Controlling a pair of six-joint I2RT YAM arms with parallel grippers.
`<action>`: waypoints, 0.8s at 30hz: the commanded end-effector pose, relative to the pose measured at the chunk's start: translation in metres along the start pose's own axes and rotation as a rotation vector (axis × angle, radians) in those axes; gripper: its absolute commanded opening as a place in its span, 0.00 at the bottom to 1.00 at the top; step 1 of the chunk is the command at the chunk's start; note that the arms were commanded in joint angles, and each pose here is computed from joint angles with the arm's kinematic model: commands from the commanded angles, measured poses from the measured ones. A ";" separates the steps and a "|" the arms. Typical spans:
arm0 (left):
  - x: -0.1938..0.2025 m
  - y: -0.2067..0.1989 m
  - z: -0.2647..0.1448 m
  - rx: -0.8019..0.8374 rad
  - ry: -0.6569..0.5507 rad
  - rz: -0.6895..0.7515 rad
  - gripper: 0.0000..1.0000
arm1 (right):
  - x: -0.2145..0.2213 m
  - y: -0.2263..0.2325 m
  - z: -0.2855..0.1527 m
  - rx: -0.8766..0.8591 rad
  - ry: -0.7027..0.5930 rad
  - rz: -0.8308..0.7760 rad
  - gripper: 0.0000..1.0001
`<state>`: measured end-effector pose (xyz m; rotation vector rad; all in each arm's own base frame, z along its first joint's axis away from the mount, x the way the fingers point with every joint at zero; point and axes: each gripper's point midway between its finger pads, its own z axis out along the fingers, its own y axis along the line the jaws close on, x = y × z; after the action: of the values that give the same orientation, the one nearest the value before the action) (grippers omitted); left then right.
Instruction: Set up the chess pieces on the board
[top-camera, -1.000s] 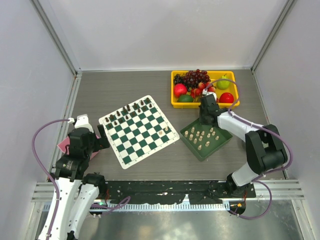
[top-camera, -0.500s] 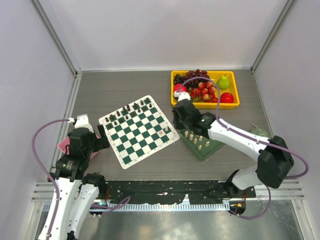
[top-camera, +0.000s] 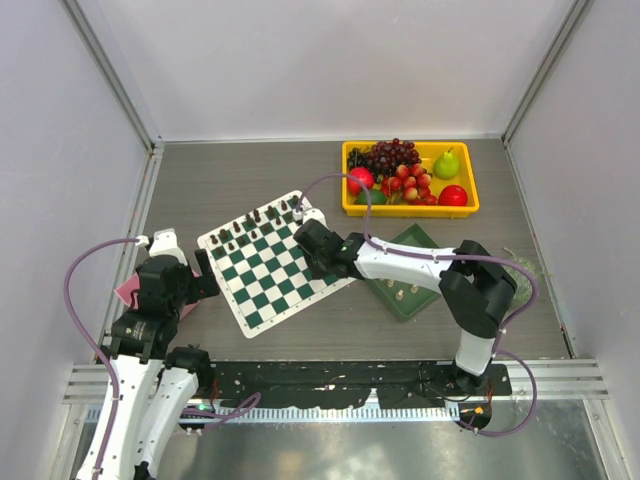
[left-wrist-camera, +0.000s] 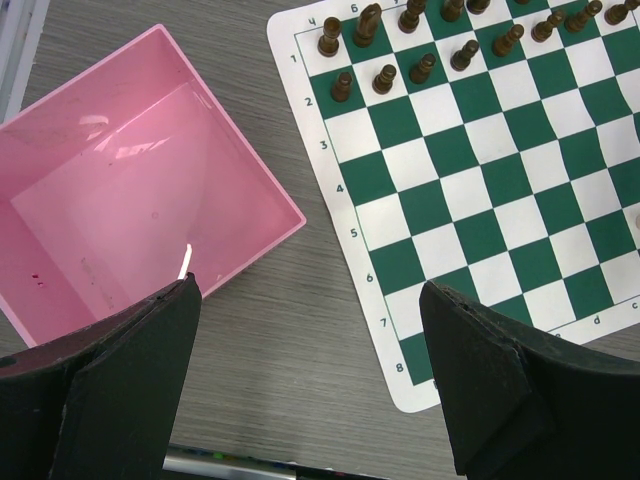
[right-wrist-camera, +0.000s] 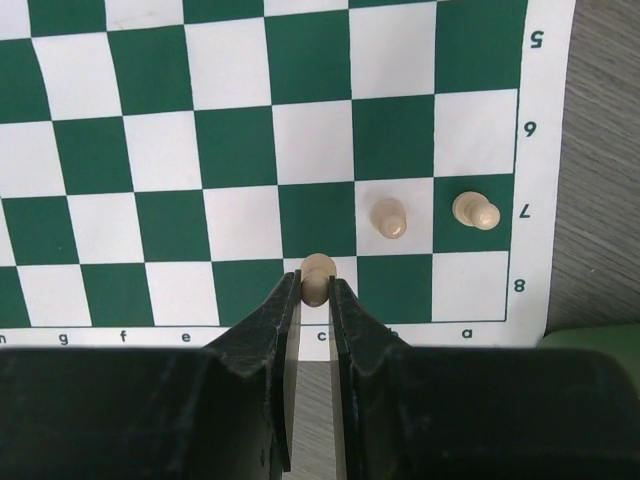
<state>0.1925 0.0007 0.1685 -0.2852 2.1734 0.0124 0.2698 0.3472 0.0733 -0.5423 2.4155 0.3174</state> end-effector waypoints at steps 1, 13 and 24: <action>-0.019 -0.005 -0.005 0.025 -0.067 -0.017 0.99 | -0.023 0.016 -0.002 -0.034 -0.059 0.010 0.16; -0.019 -0.006 -0.004 0.030 -0.065 -0.016 0.99 | -0.020 0.018 0.020 -0.014 -0.039 -0.031 0.17; -0.019 -0.005 -0.005 0.028 -0.068 -0.017 0.99 | -0.013 0.013 0.031 0.022 -0.019 -0.056 0.17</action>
<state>0.1925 0.0006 0.1686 -0.2854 2.1730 0.0116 0.2779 0.3621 0.0410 -0.6043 2.4424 0.2638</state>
